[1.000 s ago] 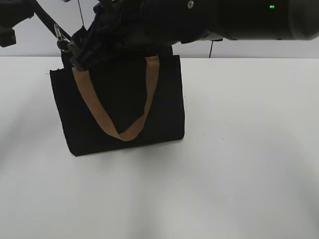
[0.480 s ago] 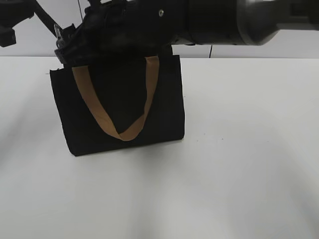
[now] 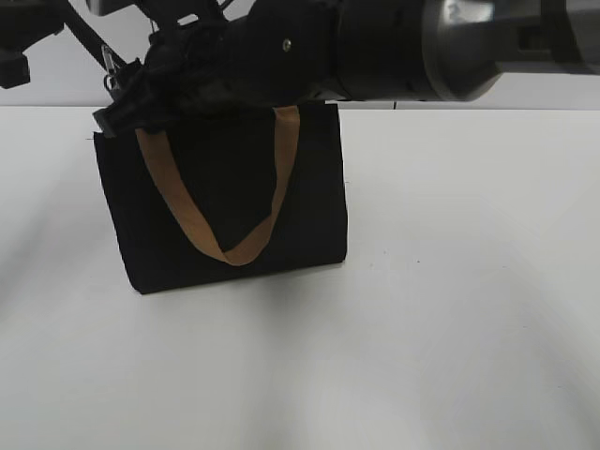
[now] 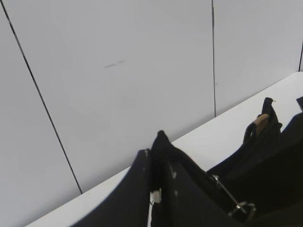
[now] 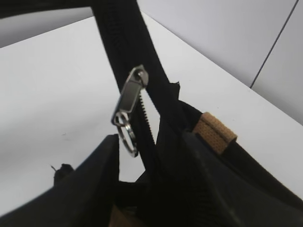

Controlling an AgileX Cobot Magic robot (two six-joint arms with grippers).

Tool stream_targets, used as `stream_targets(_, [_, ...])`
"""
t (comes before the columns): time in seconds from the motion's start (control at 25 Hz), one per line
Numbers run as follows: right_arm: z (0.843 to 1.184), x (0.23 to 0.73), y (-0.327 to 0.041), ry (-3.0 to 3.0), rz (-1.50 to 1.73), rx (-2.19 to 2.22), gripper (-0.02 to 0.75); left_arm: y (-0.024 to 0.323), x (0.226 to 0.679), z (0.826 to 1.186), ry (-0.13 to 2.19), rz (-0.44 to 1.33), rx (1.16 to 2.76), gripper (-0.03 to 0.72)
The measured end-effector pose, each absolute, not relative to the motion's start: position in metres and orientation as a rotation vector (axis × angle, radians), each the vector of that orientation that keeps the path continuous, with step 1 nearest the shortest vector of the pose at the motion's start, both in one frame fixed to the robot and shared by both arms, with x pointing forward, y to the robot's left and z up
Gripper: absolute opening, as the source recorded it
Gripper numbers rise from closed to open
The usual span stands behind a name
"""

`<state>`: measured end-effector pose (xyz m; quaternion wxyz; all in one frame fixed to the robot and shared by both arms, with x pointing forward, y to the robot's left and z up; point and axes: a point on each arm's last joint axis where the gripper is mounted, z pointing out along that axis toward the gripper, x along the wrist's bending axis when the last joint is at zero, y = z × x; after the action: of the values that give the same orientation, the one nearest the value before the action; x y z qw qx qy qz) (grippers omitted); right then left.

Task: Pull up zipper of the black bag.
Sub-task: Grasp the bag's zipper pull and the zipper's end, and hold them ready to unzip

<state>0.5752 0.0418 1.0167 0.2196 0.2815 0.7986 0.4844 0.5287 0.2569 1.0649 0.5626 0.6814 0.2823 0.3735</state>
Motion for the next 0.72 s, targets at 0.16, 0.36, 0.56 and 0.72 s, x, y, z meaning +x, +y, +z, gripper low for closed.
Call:
stream_targets(0.16, [1.0172, 0.5748, 0.0425, 2.204, 1.345, 0.778, 0.311, 0.2569, 0.5287, 1.0649, 0.665, 0.879, 1.604, 0.015])
stream_targets(0.36, [1.0171, 0.5722, 0.0450, 2.209, 1.349, 0.770, 0.227, 0.2569, 0.5287, 1.0649, 0.665, 0.879, 1.604, 0.015])
stream_targets(0.56, [1.0172, 0.5722, 0.0450, 2.208, 1.351, 0.774, 0.089, 0.2570, 0.5287, 1.0648, 0.666, 0.880, 1.605, 0.015])
stream_targets(0.72, [1.0172, 0.5722, 0.0450, 2.208, 1.351, 0.774, 0.006, 0.2576, 0.5290, 1.0643, 0.675, 0.883, 1.609, 0.015])
